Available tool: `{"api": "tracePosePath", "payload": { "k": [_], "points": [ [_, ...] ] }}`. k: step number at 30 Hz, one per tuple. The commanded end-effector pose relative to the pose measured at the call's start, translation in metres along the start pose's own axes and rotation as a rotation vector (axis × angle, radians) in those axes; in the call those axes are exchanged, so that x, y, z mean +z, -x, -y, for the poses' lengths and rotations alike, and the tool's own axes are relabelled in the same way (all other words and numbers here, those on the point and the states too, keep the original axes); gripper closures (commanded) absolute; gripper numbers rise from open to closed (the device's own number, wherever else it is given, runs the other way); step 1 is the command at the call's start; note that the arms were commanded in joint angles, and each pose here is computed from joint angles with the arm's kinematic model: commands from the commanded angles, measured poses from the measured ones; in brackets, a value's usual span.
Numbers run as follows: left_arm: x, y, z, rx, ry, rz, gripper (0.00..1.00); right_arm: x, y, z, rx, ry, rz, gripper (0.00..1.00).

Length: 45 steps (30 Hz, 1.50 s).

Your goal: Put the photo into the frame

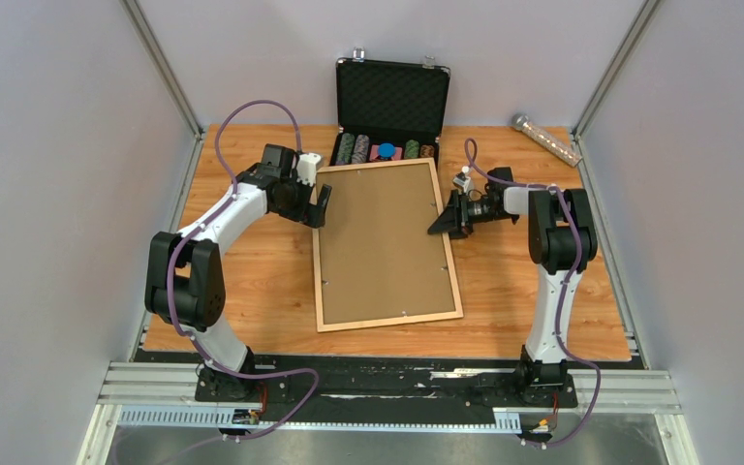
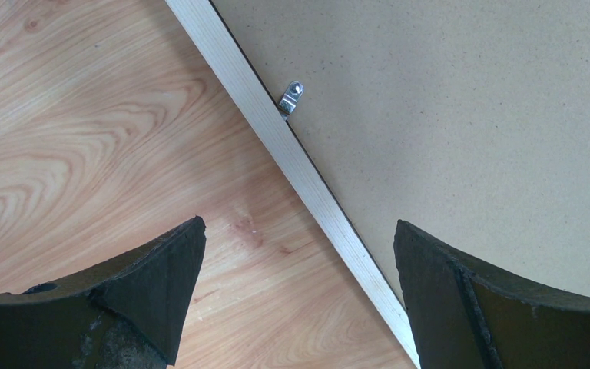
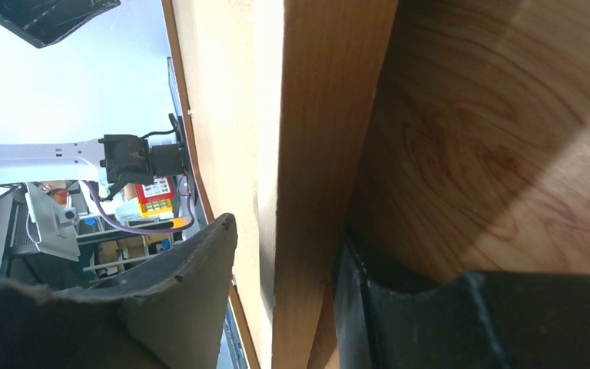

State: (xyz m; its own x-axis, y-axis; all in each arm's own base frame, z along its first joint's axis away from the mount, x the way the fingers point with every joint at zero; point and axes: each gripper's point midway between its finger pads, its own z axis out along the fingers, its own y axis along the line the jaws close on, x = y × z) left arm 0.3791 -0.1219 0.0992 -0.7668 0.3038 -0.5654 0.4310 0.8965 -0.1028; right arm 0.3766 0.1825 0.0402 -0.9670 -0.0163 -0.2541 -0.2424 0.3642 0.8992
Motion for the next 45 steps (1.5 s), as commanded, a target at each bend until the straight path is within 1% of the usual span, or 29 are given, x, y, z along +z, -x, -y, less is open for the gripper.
{"api": "tracePosePath", "payload": {
  "k": [1,6,14,22,30,37,45],
  "points": [
    [-0.008,0.008,-0.001,0.009,-0.004,0.034,0.00,-0.001,0.015,-0.011,-0.066,0.055,0.018,0.55],
    [-0.008,0.008,-0.001,0.010,-0.004,0.037,0.00,-0.002,0.015,-0.010,-0.062,0.053,0.019,0.54],
    [-0.011,0.009,-0.002,0.010,0.000,0.045,0.00,-0.006,0.015,-0.004,-0.054,0.025,0.031,0.48],
    [-0.009,0.008,-0.003,0.006,-0.001,0.040,0.00,-0.002,0.009,0.005,-0.008,0.043,0.018,0.48],
    [-0.009,0.007,-0.004,0.005,-0.003,0.039,0.00,-0.002,0.008,0.004,-0.006,0.047,0.018,0.50],
    [-0.009,0.008,-0.004,0.005,-0.003,0.043,0.00,-0.001,0.008,0.003,-0.001,0.055,0.018,0.53],
    [-0.009,0.007,-0.004,0.004,-0.003,0.040,0.00,-0.001,0.008,-0.001,-0.004,0.069,0.017,0.68]
  ]
}}
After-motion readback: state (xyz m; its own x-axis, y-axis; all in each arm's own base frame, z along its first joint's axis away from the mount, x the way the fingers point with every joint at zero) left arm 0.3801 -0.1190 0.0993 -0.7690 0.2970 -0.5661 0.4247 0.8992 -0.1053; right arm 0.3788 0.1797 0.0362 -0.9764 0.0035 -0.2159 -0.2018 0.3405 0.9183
